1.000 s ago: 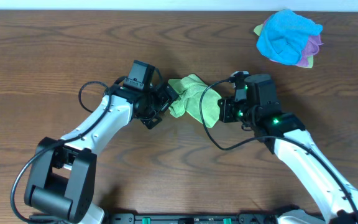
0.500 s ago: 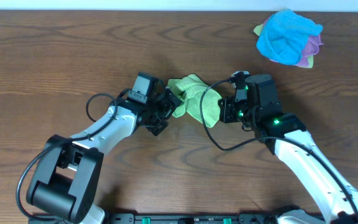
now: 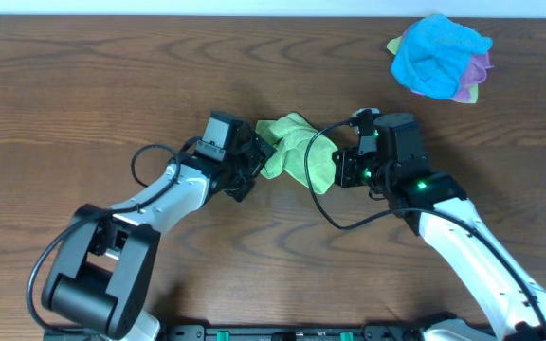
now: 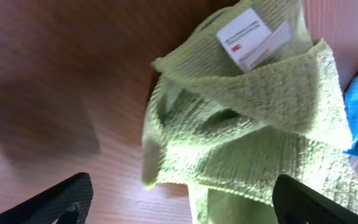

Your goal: Fold the cloth

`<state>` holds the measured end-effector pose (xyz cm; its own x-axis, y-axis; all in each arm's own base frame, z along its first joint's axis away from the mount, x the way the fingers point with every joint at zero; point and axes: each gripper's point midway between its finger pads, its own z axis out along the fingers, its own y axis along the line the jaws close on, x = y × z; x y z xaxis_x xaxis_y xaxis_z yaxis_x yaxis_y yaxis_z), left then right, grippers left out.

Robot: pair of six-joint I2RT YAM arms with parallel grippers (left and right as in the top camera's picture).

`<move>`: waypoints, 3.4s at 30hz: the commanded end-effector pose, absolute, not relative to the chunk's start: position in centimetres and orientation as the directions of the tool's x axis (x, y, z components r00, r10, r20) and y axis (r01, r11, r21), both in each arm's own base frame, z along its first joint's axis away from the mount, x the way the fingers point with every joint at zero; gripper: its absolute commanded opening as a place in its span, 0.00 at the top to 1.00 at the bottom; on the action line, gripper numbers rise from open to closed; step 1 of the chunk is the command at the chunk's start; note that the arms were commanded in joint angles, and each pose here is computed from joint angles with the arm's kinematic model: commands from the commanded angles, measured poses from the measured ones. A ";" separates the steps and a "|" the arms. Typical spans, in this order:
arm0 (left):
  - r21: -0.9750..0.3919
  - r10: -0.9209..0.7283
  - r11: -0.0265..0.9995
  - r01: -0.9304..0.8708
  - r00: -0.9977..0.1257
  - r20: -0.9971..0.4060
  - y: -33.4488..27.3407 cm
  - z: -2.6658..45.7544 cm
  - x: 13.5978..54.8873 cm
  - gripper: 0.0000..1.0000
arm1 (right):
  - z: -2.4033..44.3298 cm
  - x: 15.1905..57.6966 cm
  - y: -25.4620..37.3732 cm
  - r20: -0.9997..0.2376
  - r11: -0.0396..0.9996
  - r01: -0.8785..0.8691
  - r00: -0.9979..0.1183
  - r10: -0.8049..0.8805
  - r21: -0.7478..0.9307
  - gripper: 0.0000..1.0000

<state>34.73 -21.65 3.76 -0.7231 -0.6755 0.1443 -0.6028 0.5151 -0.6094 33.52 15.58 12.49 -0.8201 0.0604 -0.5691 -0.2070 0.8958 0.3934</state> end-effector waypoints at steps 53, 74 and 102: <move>-0.882 -0.633 0.421 -0.210 -0.765 -0.120 -16.1 20.9 38.5 0.94 | 22.1 31.9 13.9 -0.755 0.891 -0.282 -0.649 0.096 0.356 0.99; -0.774 -0.590 0.587 -0.237 -0.780 -0.209 -13.3 24.0 31.4 0.94 | 25.3 25.7 12.7 -0.642 0.897 -0.272 -0.766 0.016 0.347 0.99; -0.649 -0.639 0.578 -0.495 -0.769 0.018 -12.2 21.0 21.5 0.51 | 26.5 19.7 11.7 -0.546 0.881 -0.213 -0.836 0.060 0.422 0.99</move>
<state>21.84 -11.92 22.46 -0.7832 -0.6204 -0.0416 -0.4335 0.5928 -0.6787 19.38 11.43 25.96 -0.8421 0.0738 -0.5343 -0.1913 0.8854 0.4237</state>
